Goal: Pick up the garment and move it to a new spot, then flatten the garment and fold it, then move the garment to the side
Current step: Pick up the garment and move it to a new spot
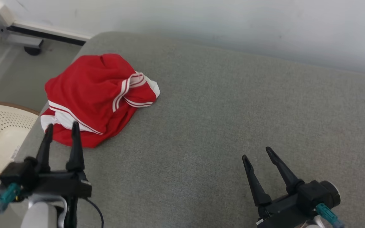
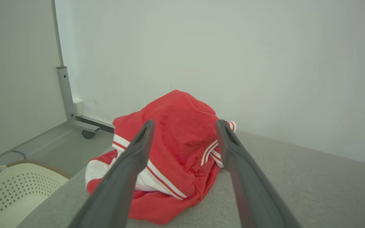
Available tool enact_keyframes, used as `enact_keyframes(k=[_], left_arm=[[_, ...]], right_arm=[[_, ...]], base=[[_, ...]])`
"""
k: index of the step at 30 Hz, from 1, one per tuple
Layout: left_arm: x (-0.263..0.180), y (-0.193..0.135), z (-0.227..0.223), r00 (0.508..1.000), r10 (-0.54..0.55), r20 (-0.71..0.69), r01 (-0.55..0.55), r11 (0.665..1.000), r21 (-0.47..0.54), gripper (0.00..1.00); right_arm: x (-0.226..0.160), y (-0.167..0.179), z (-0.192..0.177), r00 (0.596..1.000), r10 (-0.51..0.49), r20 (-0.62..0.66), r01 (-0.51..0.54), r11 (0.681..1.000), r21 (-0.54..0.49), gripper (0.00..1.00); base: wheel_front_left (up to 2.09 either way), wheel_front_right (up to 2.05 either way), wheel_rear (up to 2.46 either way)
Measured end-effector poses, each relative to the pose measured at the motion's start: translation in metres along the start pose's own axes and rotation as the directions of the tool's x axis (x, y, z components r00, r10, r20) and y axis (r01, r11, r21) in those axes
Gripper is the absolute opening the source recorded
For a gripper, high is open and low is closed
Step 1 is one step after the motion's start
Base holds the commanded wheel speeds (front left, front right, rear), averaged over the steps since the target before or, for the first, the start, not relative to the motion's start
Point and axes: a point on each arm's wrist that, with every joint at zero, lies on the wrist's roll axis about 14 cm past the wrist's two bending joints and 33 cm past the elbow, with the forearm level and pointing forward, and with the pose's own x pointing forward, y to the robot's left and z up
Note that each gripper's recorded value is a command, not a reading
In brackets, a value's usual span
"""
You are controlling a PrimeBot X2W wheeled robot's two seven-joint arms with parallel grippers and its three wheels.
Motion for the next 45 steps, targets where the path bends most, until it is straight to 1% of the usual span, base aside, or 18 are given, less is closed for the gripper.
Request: enact_keyframes(k=[6,9,12,16,17,19,21,25,30,37,38,39,40,42,45], left_arm=[[0.041,-0.005,-0.024,0.998,-0.001,-0.057,0.002,1.000,0.018,1.00],[0.060,-0.007,-0.036,0.996,-0.006,-0.088,0.010,0.999,0.043,1.00],[0.078,-0.001,-0.046,0.993,0.026,-0.112,-0.016,0.995,0.096,1.00],[0.095,0.008,-0.071,0.979,0.081,-0.189,-0.050,0.986,0.160,1.00],[0.097,0.012,-0.079,0.970,0.099,-0.223,-0.062,0.984,0.170,1.00],[0.098,0.019,-0.101,0.937,0.138,-0.321,-0.076,0.977,0.200,1.00],[0.102,0.025,-0.116,0.907,0.178,-0.382,-0.093,0.969,0.229,1.00],[0.110,0.019,-0.126,0.897,0.159,-0.412,-0.068,0.971,0.227,1.00],[0.117,0.018,-0.133,0.893,0.145,-0.426,-0.044,0.970,0.239,1.00],[0.118,0.013,-0.153,0.854,0.133,-0.504,-0.011,0.971,0.238,1.00],[0.118,0.012,-0.156,0.848,0.131,-0.514,-0.008,0.972,0.235,0.83],[0.117,0.011,-0.158,0.844,0.130,-0.520,-0.005,0.972,0.234,0.09],[0.117,0.010,-0.159,0.843,0.128,-0.523,-0.003,0.972,0.234,0.00],[0.118,0.008,-0.158,0.844,0.122,-0.523,0.003,0.973,0.231,0.00],[0.121,0.006,-0.150,0.863,0.106,-0.494,0.005,0.976,0.219,0.00]], right_arm=[[0.000,-0.022,-0.019,0.999,-0.020,-0.034,0.020,1.000,0.006,1.00],[-0.001,-0.034,-0.026,0.998,-0.037,-0.044,0.038,0.999,0.009,1.00],[-0.004,-0.043,-0.036,0.997,-0.053,-0.061,0.054,0.998,0.016,1.00],[-0.006,-0.053,-0.046,0.994,-0.071,-0.078,0.074,0.997,0.029,1.00],[-0.008,-0.055,-0.049,0.994,-0.077,-0.083,0.079,0.996,0.031,1.00],[-0.009,-0.058,-0.052,0.993,-0.083,-0.090,0.086,0.996,0.035,1.00],[-0.010,-0.065,-0.055,0.991,-0.095,-0.091,0.099,0.995,0.034,1.00],[-0.012,-0.070,-0.060,0.989,-0.107,-0.101,0.111,0.993,0.039,1.00],[-0.011,-0.074,-0.063,0.989,-0.109,-0.103,0.114,0.993,0.043,1.00],[-0.009,-0.077,-0.068,0.989,-0.106,-0.105,0.112,0.993,0.049,1.00],[-0.008,-0.078,-0.067,0.989,-0.107,-0.103,0.113,0.992,0.048,1.00],[-0.008,-0.079,-0.067,0.989,-0.108,-0.102,0.113,0.992,0.047,1.00],[-0.008,-0.079,-0.067,0.989,-0.109,-0.102,0.114,0.992,0.047,1.00],[-0.008,-0.078,-0.066,0.989,-0.109,-0.101,0.115,0.992,0.048,1.00],[-0.008,-0.075,-0.065,0.989,-0.109,-0.102,0.115,0.992,0.052,1.00]], base=[[0.00,0.00,0.00],[0.00,0.00,0.00],[0.00,0.00,0.00],[0.00,0.00,0.00],[0.00,0.00,0.00],[0.00,0.00,0.00],[0.00,0.00,0.00],[0.00,0.00,0.00],[0.00,0.00,0.00],[0.00,0.00,0.00],[0.00,0.00,0.00],[0.00,0.00,0.00],[0.00,0.00,0.00],[0.00,0.00,0.00],[0.00,0.00,0.00]])
